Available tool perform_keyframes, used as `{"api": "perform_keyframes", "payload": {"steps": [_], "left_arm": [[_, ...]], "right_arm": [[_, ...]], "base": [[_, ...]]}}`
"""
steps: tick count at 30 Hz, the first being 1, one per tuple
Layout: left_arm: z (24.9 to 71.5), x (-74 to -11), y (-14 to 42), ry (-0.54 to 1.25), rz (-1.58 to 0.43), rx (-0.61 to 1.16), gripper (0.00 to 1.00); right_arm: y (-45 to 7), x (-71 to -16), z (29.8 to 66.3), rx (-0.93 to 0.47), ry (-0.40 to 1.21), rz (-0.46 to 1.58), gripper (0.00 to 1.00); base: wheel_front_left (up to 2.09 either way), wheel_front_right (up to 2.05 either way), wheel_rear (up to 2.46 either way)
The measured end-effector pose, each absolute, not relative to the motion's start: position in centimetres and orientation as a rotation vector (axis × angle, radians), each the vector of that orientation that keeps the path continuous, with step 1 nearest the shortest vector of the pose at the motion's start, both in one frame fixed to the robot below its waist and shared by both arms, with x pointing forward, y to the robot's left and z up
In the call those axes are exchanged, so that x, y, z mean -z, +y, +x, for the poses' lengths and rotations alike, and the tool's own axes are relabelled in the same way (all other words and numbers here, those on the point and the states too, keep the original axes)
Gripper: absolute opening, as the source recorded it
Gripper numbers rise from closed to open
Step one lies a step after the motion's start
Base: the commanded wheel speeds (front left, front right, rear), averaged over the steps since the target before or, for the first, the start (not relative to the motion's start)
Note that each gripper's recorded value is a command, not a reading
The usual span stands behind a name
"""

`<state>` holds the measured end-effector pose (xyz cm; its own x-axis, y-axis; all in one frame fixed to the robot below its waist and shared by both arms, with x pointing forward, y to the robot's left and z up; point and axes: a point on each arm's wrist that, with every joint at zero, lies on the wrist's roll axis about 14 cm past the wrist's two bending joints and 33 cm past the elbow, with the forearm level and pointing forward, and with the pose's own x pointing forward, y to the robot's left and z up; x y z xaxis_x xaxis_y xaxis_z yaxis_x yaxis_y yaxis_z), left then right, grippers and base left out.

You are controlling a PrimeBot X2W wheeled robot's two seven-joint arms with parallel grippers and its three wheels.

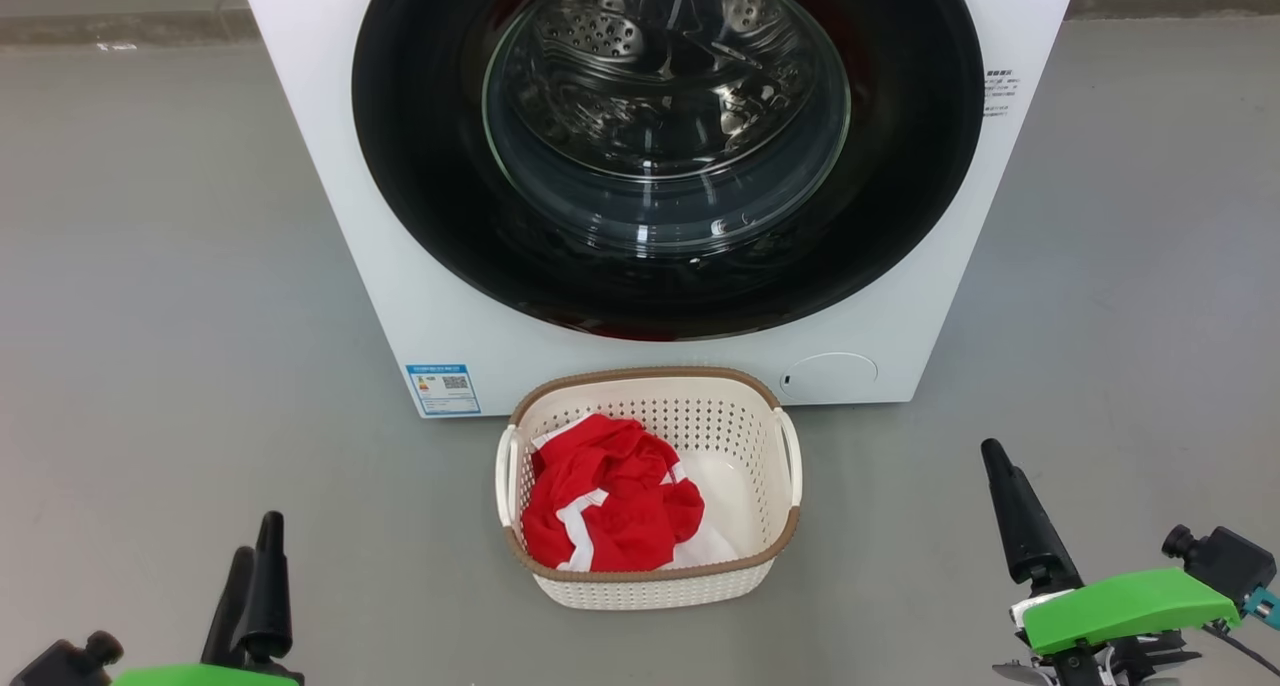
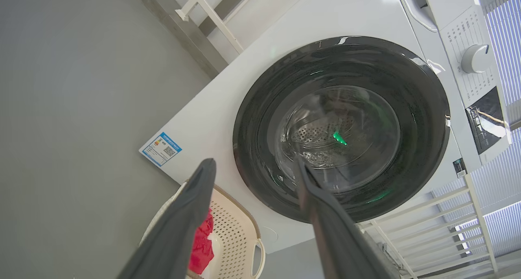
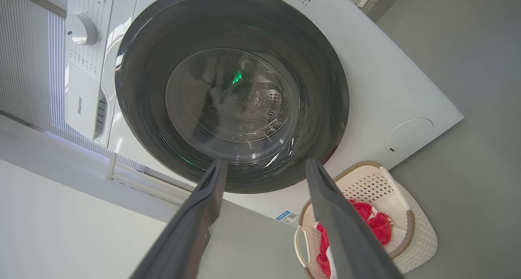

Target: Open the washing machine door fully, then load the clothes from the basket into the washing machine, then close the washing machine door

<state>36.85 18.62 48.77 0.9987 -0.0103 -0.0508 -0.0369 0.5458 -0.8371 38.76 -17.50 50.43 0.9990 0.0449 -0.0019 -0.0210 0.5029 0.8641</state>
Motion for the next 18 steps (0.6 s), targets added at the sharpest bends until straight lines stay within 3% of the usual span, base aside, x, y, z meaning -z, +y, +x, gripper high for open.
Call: {"api": "perform_keyframes", "payload": {"steps": [18], "left_arm": [[36.77,-49.3,18.8,0.023,-0.629,0.011,1.0]], "right_arm": [[-16.86,-50.57,39.2,-0.083,0.014,0.673,1.0]], "base": [[0.0,0.0,0.0]]}}
